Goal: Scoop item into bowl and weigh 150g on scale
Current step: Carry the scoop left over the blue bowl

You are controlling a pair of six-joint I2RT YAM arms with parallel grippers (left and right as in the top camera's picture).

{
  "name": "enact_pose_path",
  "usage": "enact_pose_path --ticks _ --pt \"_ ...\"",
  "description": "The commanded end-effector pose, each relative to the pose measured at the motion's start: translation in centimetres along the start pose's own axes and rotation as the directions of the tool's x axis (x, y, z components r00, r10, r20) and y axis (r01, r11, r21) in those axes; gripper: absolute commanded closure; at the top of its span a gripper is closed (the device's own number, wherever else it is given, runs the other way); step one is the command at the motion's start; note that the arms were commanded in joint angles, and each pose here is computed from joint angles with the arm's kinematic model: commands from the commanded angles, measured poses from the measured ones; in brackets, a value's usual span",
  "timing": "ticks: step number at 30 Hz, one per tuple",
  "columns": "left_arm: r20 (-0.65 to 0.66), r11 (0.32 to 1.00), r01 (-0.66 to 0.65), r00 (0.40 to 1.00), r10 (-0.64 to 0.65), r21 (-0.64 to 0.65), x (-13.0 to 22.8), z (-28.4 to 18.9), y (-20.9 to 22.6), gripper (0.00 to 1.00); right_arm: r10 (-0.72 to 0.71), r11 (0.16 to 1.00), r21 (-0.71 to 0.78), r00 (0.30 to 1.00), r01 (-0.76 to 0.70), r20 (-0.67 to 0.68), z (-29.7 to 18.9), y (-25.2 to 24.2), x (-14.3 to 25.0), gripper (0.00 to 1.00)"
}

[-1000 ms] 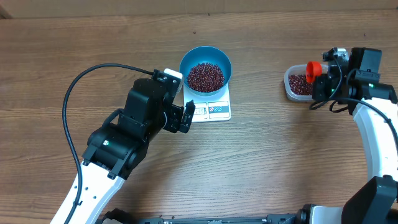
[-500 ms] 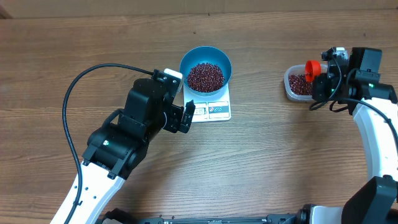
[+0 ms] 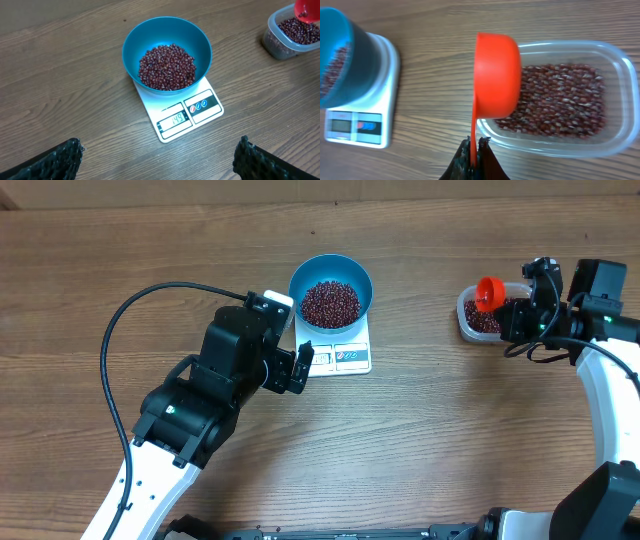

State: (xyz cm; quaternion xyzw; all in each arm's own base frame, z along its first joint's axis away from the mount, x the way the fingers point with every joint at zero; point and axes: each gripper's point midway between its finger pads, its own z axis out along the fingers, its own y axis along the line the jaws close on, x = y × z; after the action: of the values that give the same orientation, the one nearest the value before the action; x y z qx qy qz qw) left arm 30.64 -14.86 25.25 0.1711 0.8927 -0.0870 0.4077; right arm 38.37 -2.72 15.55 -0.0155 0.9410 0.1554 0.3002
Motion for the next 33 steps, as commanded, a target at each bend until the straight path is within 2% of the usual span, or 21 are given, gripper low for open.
enact_pose_path --ticks 1,8,12,17,21,26,31,33 --pt "0.002 1.000 0.010 1.000 -0.010 0.005 -0.1 0.0 0.0 0.00 0.005 0.984 -0.177 0.998 0.006 0.062 -1.1 3.1 -1.4 0.96" --pt "0.002 1.000 0.010 1.000 -0.010 0.005 -0.1 0.0 0.0 0.00 0.000 0.925 -0.378 0.996 0.036 0.093 -2.0 7.0 -1.9 0.96" --pt "0.002 1.000 0.010 1.000 -0.010 0.005 -0.1 0.0 0.0 0.00 -0.045 0.912 -0.402 0.994 0.081 0.097 -1.5 8.8 -2.0 0.96" --pt "0.002 1.000 0.010 1.000 -0.010 0.005 -0.1 0.0 0.0 0.00 -0.166 0.871 -0.441 0.975 0.215 0.147 -0.5 13.3 -2.6 0.96" --pt "0.002 1.000 0.010 1.000 -0.011 0.005 -0.1 0.0 0.0 0.00 -0.198 0.883 -0.397 0.965 0.252 0.172 0.9 16.4 -3.6 0.96" --pt "0.002 1.000 0.010 1.000 -0.010 0.005 -0.1 0.0 0.0 0.01 -0.294 0.857 -0.354 0.919 0.375 0.262 1.6 20.0 -4.7 0.96" --pt "0.002 1.000 0.010 1.000 -0.010 0.005 -0.1 0.0 0.0 0.00 -0.352 0.878 -0.231 0.893 0.419 0.280 3.3 21.0 -5.1 0.96" --pt "0.002 1.000 0.010 1.000 -0.010 0.005 -0.1 0.0 0.0 0.01 -0.363 0.878 -0.224 0.893 0.423 0.265 4.3 21.1 -4.8 0.96"
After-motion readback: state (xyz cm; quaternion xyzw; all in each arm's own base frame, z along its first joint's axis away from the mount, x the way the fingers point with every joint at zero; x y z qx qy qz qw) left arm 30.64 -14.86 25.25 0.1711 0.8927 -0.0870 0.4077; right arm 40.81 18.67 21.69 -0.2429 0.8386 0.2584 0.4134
